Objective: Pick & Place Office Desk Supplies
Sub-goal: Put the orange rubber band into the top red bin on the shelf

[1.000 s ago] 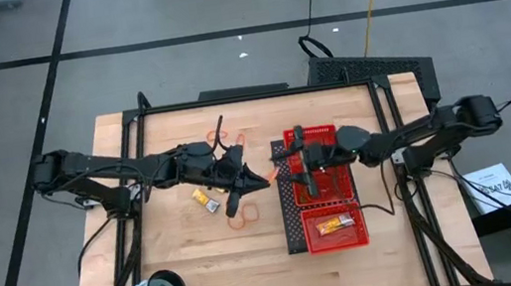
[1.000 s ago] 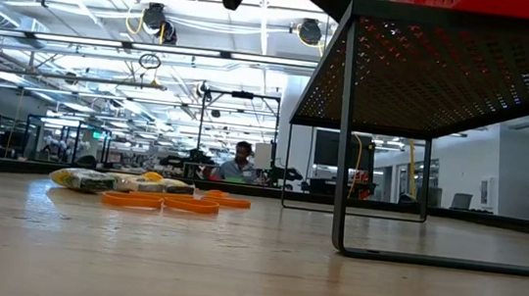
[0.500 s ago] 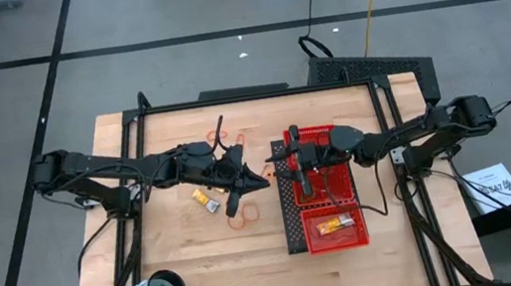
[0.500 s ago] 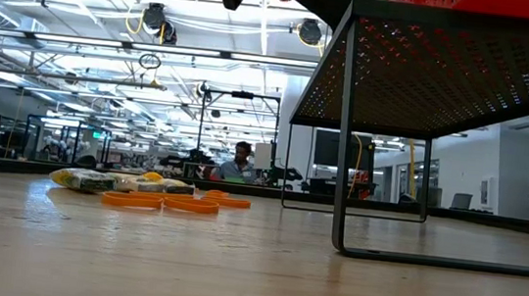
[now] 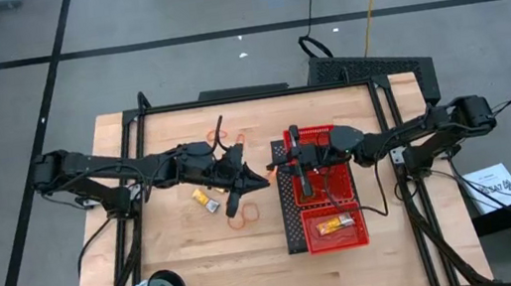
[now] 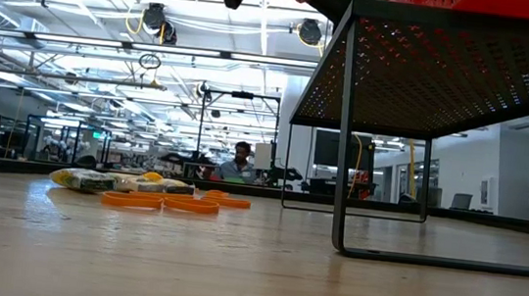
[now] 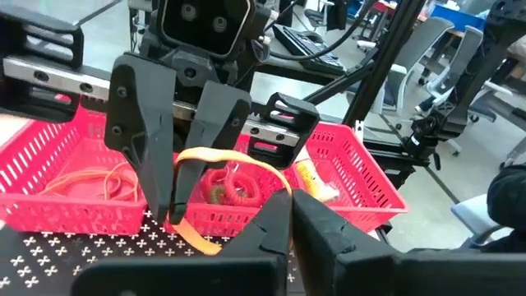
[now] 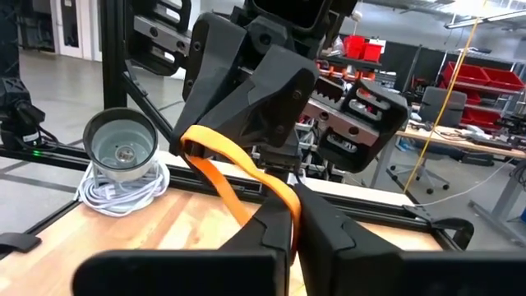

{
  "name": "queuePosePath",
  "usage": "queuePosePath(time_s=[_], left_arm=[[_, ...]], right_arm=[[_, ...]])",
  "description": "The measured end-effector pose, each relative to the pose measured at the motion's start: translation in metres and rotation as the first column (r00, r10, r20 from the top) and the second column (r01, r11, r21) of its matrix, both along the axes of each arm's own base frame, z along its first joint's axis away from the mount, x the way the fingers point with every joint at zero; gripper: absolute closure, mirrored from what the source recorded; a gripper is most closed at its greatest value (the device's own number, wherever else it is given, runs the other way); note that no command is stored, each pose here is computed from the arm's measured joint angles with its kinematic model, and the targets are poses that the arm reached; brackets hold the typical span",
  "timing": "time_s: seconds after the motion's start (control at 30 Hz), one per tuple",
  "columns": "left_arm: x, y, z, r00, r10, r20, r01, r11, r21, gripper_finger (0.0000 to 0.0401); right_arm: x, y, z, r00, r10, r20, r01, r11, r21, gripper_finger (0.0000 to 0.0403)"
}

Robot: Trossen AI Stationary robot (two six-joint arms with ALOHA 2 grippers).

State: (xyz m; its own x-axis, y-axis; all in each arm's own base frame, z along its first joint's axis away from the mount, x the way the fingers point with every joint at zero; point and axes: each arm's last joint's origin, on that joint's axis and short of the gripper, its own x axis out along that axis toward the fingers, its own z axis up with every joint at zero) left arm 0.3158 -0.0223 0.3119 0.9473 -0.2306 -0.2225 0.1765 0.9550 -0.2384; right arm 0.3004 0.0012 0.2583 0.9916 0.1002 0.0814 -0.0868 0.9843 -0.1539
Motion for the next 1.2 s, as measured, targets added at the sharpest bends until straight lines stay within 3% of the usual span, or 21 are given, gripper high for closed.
queuePosePath(time_s=[0.13,0.3,0.5,0.73,0.93,1.2], left_arm=[[0.001,0.0,0.004,0.999,0.003,0.043,-0.004,1.0,0.016,0.0321],[0.001,0.006,0.005,0.995,0.085,0.055,-0.087,0.995,0.042,0.0232],[-0.01,0.023,0.014,0.985,0.16,0.061,-0.164,0.984,0.065,0.0165],[-0.023,0.039,0.026,0.974,0.215,0.076,-0.22,0.973,0.068,0.0134],[-0.021,0.046,0.021,0.96,0.275,0.047,-0.277,0.958,0.073,0.0132],[-0.012,0.045,0.007,0.962,0.271,-0.01,-0.27,0.96,0.075,0.0132]], right_arm=[[0.0,0.0,0.0,1.0,0.001,-0.001,-0.001,1.0,0.003,0.04],[-0.001,0.0,-0.002,1.0,0.001,-0.026,-0.001,1.0,0.003,0.0402],[-0.016,0.0,0.012,0.998,-0.001,-0.063,0.001,1.0,0.0,0.0402],[-0.048,-0.001,0.034,0.993,-0.029,-0.112,0.027,0.999,-0.021,0.0402],[-0.08,-0.008,0.039,0.948,-0.275,-0.158,0.269,0.961,-0.063,0.0403],[-0.11,-0.011,0.021,0.905,-0.391,-0.166,0.388,0.92,-0.056,0.0403]])
